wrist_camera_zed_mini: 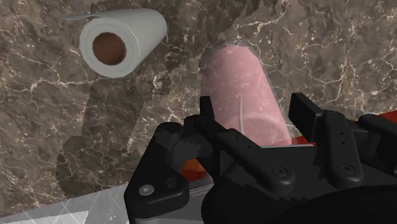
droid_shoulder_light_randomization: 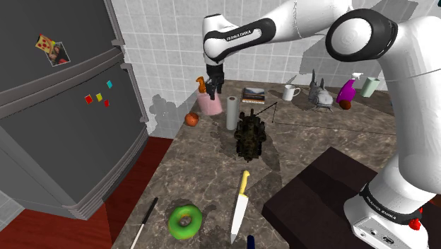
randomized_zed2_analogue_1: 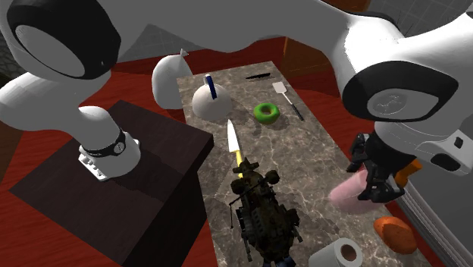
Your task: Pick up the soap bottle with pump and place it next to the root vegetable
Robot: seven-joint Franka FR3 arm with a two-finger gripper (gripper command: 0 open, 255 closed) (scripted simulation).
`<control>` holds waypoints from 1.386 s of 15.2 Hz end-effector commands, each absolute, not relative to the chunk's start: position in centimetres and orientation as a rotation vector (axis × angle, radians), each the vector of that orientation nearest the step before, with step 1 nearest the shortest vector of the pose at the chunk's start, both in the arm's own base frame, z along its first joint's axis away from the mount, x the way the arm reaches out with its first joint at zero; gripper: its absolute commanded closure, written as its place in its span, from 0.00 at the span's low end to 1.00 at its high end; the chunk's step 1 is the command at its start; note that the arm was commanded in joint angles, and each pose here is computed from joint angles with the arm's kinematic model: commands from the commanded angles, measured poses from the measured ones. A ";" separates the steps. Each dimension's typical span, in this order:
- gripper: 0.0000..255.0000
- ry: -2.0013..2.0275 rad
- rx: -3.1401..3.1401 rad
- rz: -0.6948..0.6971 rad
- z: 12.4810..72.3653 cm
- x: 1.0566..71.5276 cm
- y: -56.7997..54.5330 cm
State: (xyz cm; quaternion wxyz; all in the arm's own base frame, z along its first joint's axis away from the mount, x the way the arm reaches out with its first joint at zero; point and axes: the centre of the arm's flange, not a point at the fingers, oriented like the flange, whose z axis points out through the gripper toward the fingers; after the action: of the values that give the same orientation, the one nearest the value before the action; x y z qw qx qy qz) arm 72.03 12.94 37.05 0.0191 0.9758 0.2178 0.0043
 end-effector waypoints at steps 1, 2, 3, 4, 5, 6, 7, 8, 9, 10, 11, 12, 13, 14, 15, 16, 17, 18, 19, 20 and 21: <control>1.00 0.676 3.029 0.015 36.0 72.0 13.0; 1.00 0.676 3.029 0.015 35.5 72.0 13.0; 1.00 0.676 3.029 0.015 35.0 72.0 13.0; 1.00 0.676 3.029 0.015 34.5 72.0 13.0; 1.00 0.676 3.029 0.015 33.9 72.0 13.0; 1.00 0.676 3.029 0.015 33.4 72.0 13.0; 1.00 0.676 3.029 0.015 32.9 72.0 13.0; 1.00 0.676 3.029 0.015 32.3 72.0 13.0; 1.00 0.676 3.029 0.015 31.8 72.0 13.0; 1.00 0.676 3.029 0.015 31.3 72.0 13.0; 1.00 0.676 3.029 0.015 30.8 72.0 13.0; 1.00 0.676 3.029 0.015 30.2 72.0 13.0; 1.00 0.676 3.029 0.015 29.7 72.0 13.0; 1.00 0.676 3.029 0.015 29.2 72.0 13.0; 1.00 0.676 3.029 0.015 28.6 72.0 13.0; 1.00 0.676 3.029 0.015 28.1 72.0 13.0; 1.00 0.676 3.029 0.015 27.6 72.0 13.0; 1.00 0.676 3.029 0.015 27.1 72.0 13.0; 1.00 0.676 3.029 0.015 26.5 72.0 13.0; 1.00 0.676 3.029 0.015 26.0 72.0 13.0; 1.00 0.676 3.029 0.015 25.5 72.0 12.9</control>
State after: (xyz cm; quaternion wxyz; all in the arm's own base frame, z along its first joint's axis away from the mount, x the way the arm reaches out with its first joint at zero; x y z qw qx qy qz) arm 71.99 12.90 25.86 0.0190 0.9758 0.2178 0.0044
